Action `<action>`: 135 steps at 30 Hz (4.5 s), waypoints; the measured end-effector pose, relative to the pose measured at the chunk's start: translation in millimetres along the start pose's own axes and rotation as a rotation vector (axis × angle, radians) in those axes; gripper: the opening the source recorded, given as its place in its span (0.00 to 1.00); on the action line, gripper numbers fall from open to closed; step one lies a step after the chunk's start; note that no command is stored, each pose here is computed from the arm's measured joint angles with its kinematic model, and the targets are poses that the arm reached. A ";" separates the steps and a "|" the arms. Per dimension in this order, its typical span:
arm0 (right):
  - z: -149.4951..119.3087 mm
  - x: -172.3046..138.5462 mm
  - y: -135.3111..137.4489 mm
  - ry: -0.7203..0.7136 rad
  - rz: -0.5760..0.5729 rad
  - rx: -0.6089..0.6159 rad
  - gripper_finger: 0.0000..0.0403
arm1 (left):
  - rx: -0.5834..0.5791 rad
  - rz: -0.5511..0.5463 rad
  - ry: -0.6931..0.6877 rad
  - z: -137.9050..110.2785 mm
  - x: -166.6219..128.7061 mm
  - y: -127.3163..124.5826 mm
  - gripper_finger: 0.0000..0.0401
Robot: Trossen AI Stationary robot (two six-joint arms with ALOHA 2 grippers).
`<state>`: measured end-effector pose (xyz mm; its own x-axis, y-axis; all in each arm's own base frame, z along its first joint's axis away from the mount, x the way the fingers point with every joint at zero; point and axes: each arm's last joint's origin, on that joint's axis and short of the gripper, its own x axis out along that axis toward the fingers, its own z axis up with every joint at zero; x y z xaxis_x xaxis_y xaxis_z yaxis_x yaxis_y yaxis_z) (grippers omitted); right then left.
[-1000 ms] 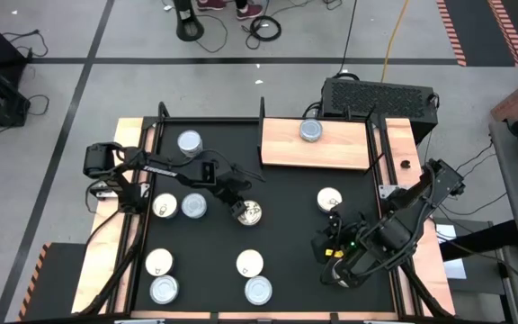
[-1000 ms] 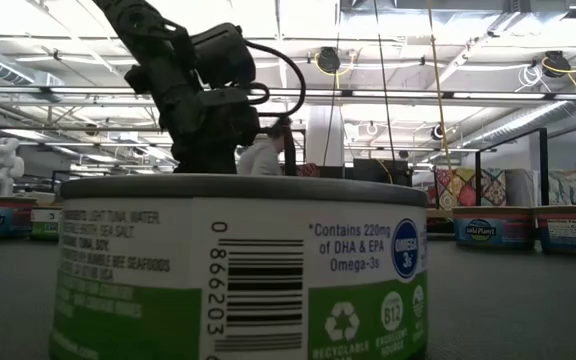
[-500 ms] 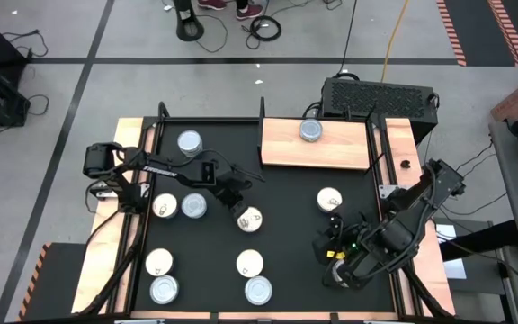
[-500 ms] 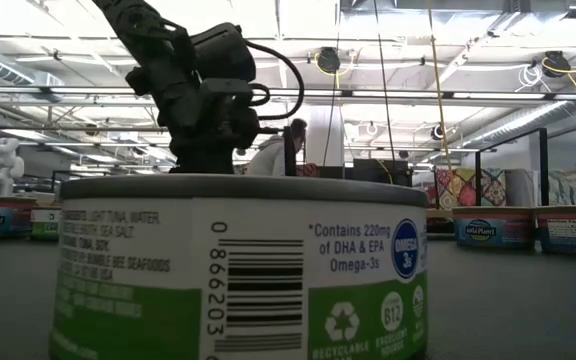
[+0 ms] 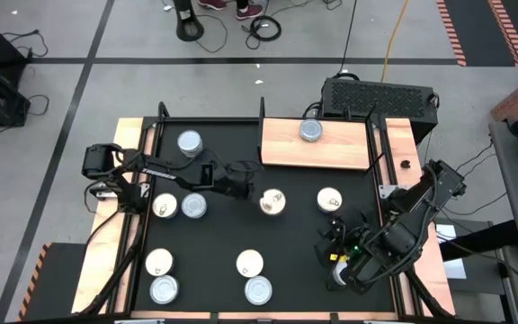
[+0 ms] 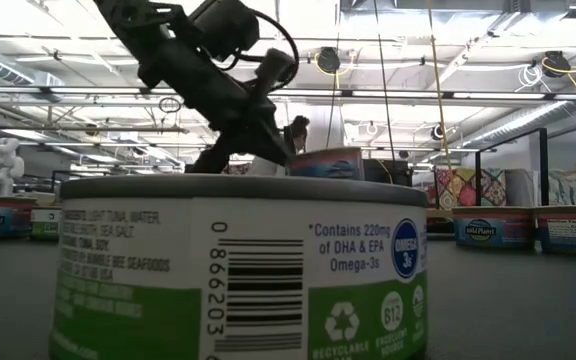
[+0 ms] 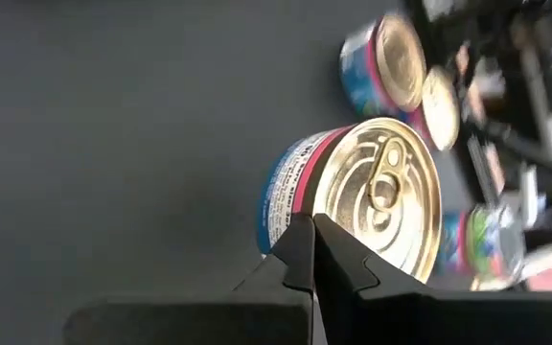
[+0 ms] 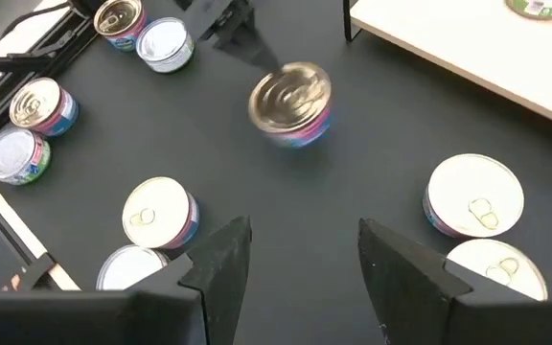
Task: Stack canned seafood by type on shelf
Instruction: Put the blue pink tuna can on the shelf, then put the green tuna can on the shelf aligned with the other green tuna can
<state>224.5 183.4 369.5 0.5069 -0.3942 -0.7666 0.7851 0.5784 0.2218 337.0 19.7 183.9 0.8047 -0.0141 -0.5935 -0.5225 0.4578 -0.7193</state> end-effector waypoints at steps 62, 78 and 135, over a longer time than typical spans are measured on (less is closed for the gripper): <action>24.7 19.3 0.0 -0.043 -0.064 0.044 0.46 | -0.114 0.057 -0.227 214.0 0.9 101.0 0.00; 24.7 19.3 0.0 -0.043 -0.063 0.055 0.46 | -0.116 0.077 -0.242 211.5 12.4 87.6 0.00; 49.4 35.2 24.3 -0.109 0.096 -0.110 0.46 | 0.245 0.615 0.370 79.5 -208.2 94.4 0.10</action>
<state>279.0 148.3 377.7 0.6182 -0.4046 -0.6739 0.6903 0.6895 0.2193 142.5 136.5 268.2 0.2188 0.0301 -0.9753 -0.7342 0.6635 -0.1442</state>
